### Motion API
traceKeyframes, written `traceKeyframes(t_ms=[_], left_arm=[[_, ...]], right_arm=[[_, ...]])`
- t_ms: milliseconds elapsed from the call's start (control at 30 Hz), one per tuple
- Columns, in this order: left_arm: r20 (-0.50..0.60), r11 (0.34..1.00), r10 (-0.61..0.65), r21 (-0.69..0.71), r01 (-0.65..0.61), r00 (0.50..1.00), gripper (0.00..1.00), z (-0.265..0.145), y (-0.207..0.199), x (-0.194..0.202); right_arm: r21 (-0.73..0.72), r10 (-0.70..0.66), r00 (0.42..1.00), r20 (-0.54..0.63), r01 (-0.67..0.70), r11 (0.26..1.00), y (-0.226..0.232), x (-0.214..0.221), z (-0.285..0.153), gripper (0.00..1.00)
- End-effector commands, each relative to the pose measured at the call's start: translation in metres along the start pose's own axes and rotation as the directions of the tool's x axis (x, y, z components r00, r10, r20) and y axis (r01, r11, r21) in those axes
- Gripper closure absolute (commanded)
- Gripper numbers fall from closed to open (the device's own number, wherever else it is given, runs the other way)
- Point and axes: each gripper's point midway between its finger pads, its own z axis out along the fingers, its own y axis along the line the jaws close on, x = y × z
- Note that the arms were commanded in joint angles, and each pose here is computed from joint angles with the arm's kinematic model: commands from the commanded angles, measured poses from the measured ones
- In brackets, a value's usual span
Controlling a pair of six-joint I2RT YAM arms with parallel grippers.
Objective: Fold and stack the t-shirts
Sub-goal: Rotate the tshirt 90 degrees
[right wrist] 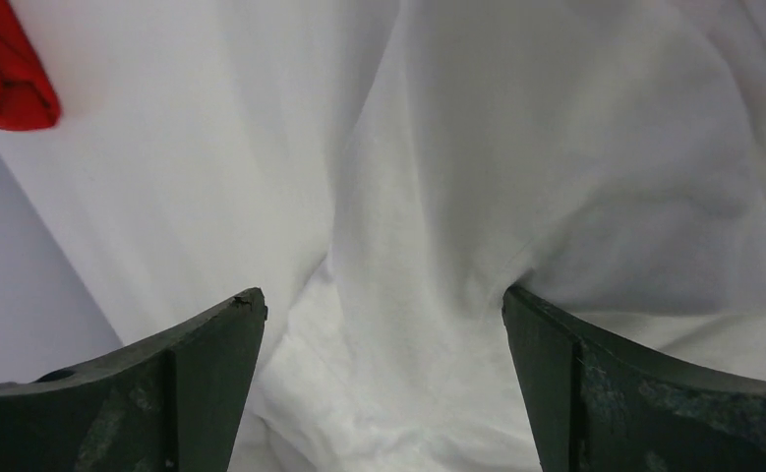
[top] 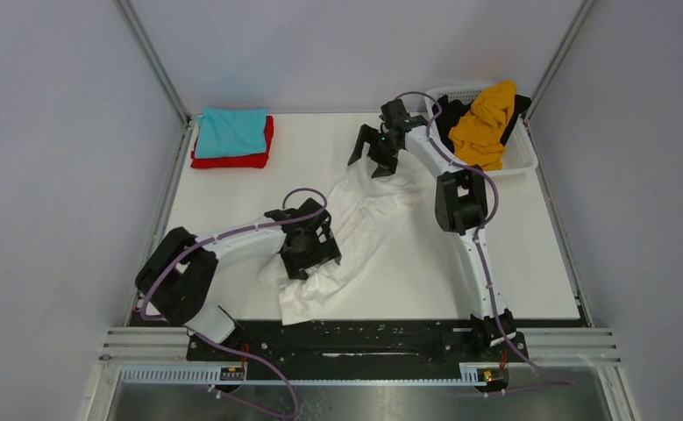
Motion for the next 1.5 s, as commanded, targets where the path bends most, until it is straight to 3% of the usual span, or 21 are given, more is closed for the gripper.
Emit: traceKeyframes(t_ms=[0, 233, 433, 633, 767, 833, 1000, 1200, 1467], left_arm=[[-0.093, 0.998, 0.030, 0.065, -0.024, 0.995, 0.01, 0.010, -0.046, 0.021], [-0.137, 0.981, 0.125, 0.165, -0.102, 0.983, 0.01, 0.004, -0.090, 0.043], [-0.176, 0.968, 0.203, 0.187, -0.170, 0.963, 0.01, -0.017, -0.071, 0.068], [-0.086, 0.911, 0.353, 0.259, -0.321, 0.932, 0.01, -0.076, -0.053, 0.071], [0.071, 0.910, 0.357, 0.201, -0.364, 0.932, 0.01, -0.100, -0.036, 0.045], [0.131, 0.925, 0.330, 0.152, -0.348, 0.935, 0.01, -0.103, -0.026, 0.027], [0.165, 0.966, 0.215, 0.109, -0.234, 0.963, 0.01, -0.088, -0.007, -0.014], [0.118, 0.974, 0.138, 0.165, -0.157, 0.983, 0.01, -0.069, 0.015, -0.032], [0.091, 0.967, 0.174, 0.173, -0.188, 0.980, 0.01, -0.059, 0.039, -0.016]], right_arm=[[-0.060, 0.038, 0.998, -0.051, -0.041, 0.997, 0.023, -0.011, 0.017, 0.00], [-0.238, 0.046, 0.998, 0.050, -0.033, 0.971, 0.064, -0.037, 0.044, 0.00], [-0.279, 0.011, 0.975, 0.223, 0.053, 0.959, 0.090, -0.072, 0.045, 0.01], [-0.303, -0.109, 0.926, 0.361, 0.228, 0.926, 0.136, -0.084, -0.042, 0.00], [-0.137, -0.289, 0.855, 0.430, 0.379, 0.915, 0.141, -0.062, -0.112, 0.00], [-0.007, -0.348, 0.842, 0.412, 0.385, 0.923, 0.123, -0.042, -0.136, 0.00], [0.260, -0.387, 0.883, 0.265, 0.321, 0.911, 0.044, 0.029, -0.126, 0.00], [0.240, -0.353, 0.914, 0.200, 0.304, 0.922, 0.008, 0.106, -0.094, 0.00], [0.265, -0.429, 0.900, 0.076, 0.397, 0.879, -0.011, 0.115, -0.045, 0.00]])
